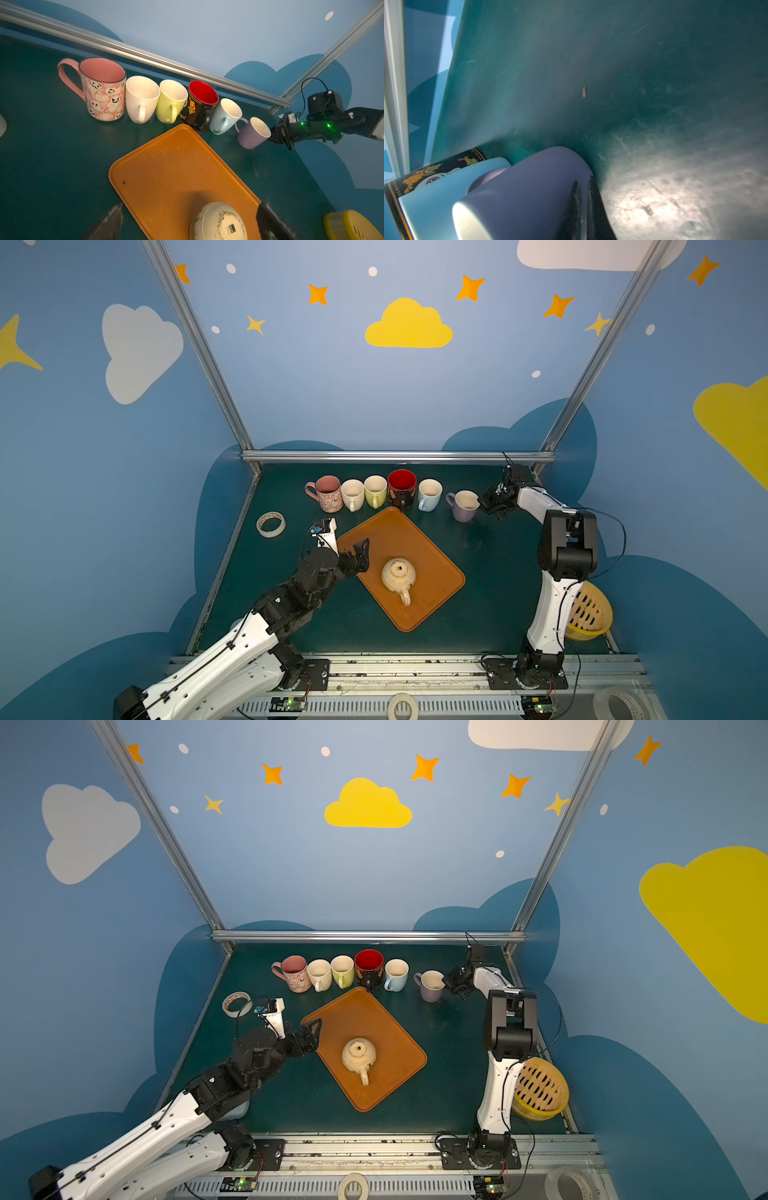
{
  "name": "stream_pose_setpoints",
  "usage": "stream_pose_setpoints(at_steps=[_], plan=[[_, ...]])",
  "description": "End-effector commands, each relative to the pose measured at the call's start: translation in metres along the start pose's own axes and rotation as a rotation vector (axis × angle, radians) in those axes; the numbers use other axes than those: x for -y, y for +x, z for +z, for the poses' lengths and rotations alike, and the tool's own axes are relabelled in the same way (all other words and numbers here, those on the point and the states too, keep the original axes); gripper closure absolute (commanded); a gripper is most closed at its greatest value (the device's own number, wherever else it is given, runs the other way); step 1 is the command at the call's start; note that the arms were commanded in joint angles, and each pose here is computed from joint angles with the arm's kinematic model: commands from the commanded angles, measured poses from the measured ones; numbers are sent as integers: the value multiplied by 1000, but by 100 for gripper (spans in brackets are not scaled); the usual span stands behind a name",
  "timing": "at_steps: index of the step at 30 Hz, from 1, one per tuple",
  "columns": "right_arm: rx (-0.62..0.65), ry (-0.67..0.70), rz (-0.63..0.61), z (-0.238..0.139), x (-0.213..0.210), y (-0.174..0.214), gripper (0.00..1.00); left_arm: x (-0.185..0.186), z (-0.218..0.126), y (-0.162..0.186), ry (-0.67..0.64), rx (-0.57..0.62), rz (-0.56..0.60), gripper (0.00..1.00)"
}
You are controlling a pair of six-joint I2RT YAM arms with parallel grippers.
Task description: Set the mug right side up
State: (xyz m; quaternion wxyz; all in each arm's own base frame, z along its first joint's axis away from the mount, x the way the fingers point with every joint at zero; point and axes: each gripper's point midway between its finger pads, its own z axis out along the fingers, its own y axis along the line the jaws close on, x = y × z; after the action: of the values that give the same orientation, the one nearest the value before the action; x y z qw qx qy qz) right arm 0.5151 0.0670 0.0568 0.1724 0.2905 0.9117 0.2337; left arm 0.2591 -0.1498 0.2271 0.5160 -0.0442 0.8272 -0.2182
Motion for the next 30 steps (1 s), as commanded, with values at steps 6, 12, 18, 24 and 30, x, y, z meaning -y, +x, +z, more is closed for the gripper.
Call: stream_pose_setpoints(at_steps=[6, 12, 18, 24, 30], plan=[[-24, -3, -25, 12, -22, 11, 100, -11, 1, 31, 32, -144, -37, 1], [-32, -14, -32, 14, -29, 15, 100, -13, 6, 56, 33, -257, -42, 3], [-19, -16, -43, 1, -30, 11, 100, -13, 7, 78, 33, -370, -32, 11], [32, -27, -83, -37, -32, 7, 100, -10, 10, 113, 64, -514, -44, 36], [108, -44, -191, -95, -36, 20, 98, 0, 19, 138, 74, -587, -13, 51]])
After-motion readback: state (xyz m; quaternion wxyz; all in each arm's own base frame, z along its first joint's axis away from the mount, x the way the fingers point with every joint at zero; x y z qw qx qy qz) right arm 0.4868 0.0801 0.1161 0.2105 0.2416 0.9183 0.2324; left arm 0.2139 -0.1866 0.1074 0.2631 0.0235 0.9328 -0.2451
